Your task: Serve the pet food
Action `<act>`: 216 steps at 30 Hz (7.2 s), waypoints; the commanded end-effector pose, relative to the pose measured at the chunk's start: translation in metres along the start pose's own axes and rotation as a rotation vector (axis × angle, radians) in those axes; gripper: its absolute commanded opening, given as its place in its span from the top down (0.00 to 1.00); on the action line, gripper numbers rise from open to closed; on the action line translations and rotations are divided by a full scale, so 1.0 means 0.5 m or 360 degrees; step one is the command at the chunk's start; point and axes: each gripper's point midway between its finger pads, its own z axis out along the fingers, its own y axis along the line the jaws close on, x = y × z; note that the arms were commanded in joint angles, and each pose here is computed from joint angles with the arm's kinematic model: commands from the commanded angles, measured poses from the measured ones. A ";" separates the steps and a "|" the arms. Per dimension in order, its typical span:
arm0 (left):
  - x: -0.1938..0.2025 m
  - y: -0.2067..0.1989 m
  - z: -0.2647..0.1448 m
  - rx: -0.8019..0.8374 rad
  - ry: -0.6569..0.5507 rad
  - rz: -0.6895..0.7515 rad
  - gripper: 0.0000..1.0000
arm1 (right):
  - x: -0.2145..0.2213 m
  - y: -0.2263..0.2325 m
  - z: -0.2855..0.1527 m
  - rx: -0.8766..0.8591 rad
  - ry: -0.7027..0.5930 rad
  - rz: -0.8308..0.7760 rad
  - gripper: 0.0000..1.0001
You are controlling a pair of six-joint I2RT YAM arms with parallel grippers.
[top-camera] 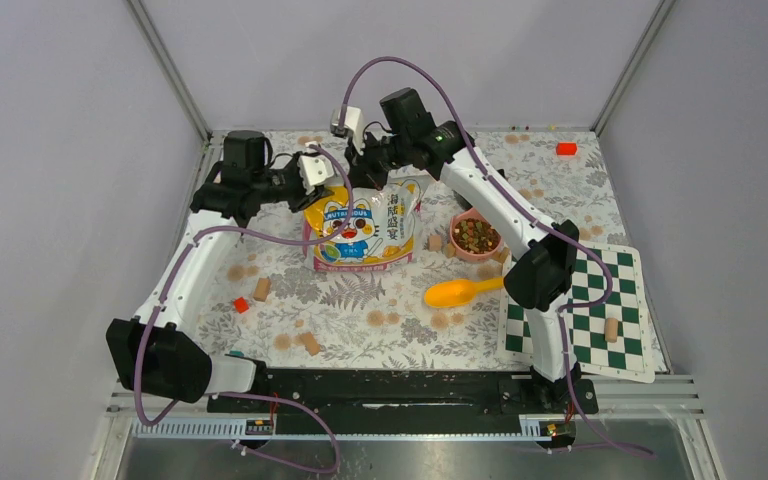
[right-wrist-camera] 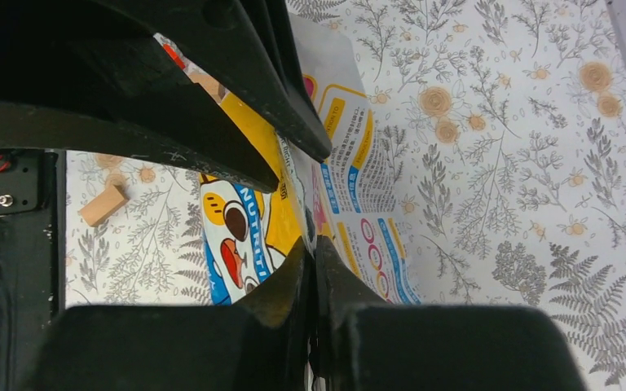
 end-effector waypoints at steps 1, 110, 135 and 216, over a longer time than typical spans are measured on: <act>-0.051 0.015 0.008 0.0014 -0.0116 0.0076 0.66 | -0.040 0.013 -0.017 -0.0050 -0.0074 -0.0096 1.00; -0.134 -0.029 0.111 0.0125 -0.0209 0.0102 0.65 | 0.094 -0.023 -0.184 0.0333 0.0125 -0.0107 0.73; -0.154 -0.017 0.189 0.0067 -0.0220 0.0145 1.00 | 0.061 -0.031 -0.198 0.0373 0.0106 0.0012 1.00; -0.014 0.207 -0.379 -0.1587 -0.0238 -0.0507 0.25 | 0.033 -0.120 -0.450 0.1461 -0.0516 0.0893 0.29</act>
